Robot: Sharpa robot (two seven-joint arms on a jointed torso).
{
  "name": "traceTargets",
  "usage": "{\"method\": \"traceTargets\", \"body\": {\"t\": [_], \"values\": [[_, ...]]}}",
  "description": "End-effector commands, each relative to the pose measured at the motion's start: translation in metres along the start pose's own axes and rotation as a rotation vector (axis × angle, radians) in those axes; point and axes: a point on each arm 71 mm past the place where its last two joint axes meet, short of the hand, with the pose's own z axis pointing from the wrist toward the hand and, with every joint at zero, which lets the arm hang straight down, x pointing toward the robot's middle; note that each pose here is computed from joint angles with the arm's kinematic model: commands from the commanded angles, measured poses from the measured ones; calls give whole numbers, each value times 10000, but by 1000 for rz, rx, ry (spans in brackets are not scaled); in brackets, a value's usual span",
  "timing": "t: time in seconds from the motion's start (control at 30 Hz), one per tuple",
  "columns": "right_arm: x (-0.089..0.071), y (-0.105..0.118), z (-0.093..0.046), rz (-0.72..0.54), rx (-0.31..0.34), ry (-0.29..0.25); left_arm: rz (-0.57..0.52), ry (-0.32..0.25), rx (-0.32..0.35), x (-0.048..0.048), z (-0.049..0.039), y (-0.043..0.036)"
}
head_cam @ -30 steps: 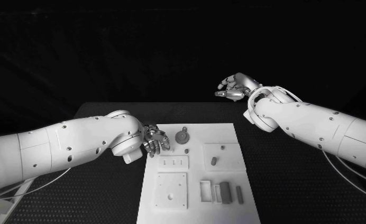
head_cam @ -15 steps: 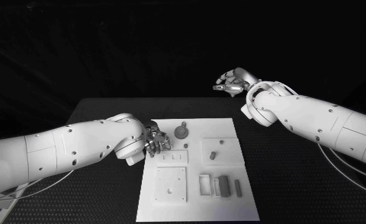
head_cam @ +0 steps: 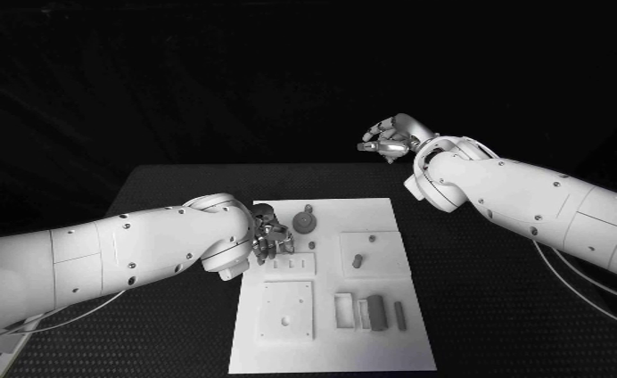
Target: Assemble the parts on the task board
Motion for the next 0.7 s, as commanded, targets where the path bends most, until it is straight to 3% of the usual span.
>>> {"method": "traceTargets", "body": {"t": [0.03,0.7], "values": [[19,6,-1,10,-2,23,59,-8,-1,12,-1,-37],[52,5,-1,26,12,60,31,60,-1,91,9,-14]]}}
